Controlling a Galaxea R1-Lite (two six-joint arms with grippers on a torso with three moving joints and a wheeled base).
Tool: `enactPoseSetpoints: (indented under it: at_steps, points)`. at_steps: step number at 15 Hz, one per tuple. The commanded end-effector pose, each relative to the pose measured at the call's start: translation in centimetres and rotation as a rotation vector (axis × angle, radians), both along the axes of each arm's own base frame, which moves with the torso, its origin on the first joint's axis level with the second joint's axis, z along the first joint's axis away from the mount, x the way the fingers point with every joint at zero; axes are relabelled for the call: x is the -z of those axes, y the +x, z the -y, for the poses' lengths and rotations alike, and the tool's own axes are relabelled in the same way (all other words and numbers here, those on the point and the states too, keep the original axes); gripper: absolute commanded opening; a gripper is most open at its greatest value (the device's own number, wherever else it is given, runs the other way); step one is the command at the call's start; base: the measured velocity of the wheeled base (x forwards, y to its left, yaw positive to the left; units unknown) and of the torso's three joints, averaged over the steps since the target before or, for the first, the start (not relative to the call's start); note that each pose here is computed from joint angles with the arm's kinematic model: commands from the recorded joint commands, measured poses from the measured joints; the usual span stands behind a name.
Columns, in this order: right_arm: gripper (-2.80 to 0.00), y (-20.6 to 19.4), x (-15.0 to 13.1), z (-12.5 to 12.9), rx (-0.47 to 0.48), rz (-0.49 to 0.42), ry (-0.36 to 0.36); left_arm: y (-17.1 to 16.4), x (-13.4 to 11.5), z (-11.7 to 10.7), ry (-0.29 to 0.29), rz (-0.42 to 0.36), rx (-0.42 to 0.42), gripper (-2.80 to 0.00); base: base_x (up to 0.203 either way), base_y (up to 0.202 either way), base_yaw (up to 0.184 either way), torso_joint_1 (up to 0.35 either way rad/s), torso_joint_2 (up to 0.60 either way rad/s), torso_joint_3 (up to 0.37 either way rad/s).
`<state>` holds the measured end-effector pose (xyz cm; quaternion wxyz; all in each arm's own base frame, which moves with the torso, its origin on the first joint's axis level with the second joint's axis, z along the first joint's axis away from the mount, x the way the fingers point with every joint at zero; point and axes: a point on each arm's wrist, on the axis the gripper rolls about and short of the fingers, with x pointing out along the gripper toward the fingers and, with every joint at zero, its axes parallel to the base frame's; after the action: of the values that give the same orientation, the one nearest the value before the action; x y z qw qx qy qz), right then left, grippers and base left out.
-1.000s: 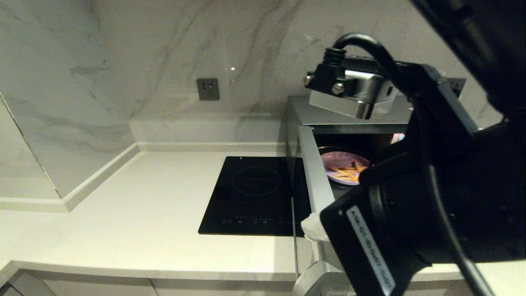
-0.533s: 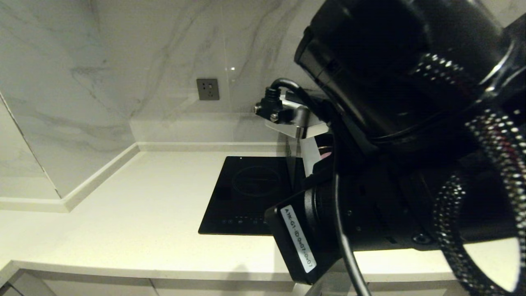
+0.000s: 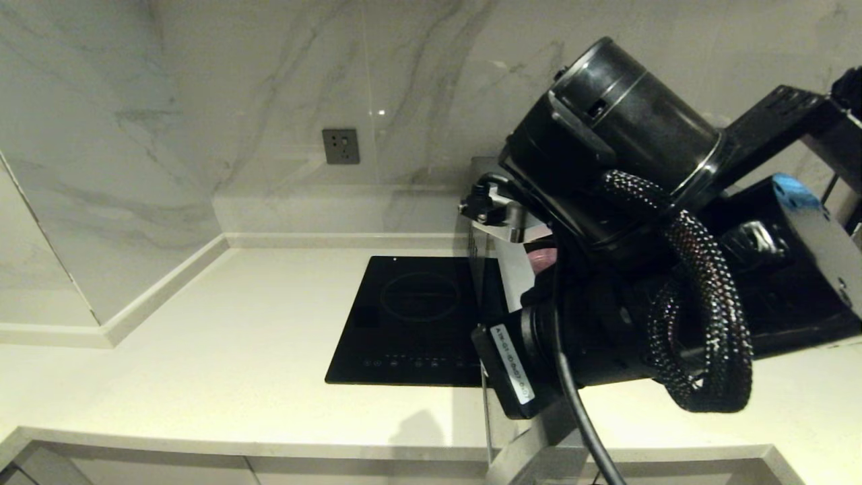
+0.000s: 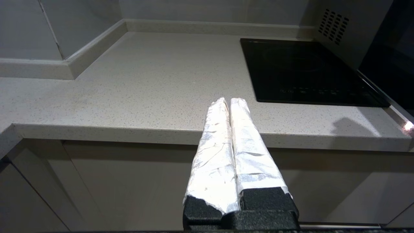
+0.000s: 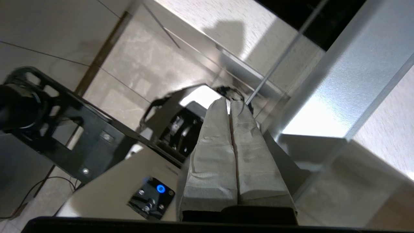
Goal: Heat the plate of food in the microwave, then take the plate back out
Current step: Close the microwave oven
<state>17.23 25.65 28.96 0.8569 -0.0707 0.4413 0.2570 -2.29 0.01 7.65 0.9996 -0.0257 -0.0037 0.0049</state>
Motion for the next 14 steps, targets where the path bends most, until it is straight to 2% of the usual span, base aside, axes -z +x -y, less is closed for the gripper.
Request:
enactPoseSetpoints:
  at_steps: [1, 6, 10, 14]
  points:
    - [-2.8, 0.2, 0.0, 1.8, 0.042, -0.006, -0.008, 0.0, 0.0, 0.0, -0.001, 0.0, -0.001, -2.8, 0.0, 0.0, 0.0, 0.0, 0.0, 0.0]
    - [-2.8, -0.6, 0.7, 4.4, 0.079, 0.009, 0.002, 0.0, 0.0, 0.0, -0.001, 0.0, -0.001, -2.8, 0.0, 0.0, 0.0, 0.0, 0.0, 0.0]
    - [-2.8, -1.1, 2.4, 6.5, 0.172, 0.094, -0.037, 0.0, 0.0, 0.0, -0.001, 0.0, -0.001, -2.8, 0.0, 0.0, 0.0, 0.0, 0.0, 0.0]
    - [-2.8, -0.9, 2.4, 11.2, 0.372, 0.109, -0.005, 0.0, 0.0, 0.0, -0.001, 0.0, -0.001, -2.8, 0.0, 0.0, 0.0, 0.0, 0.0, 0.0]
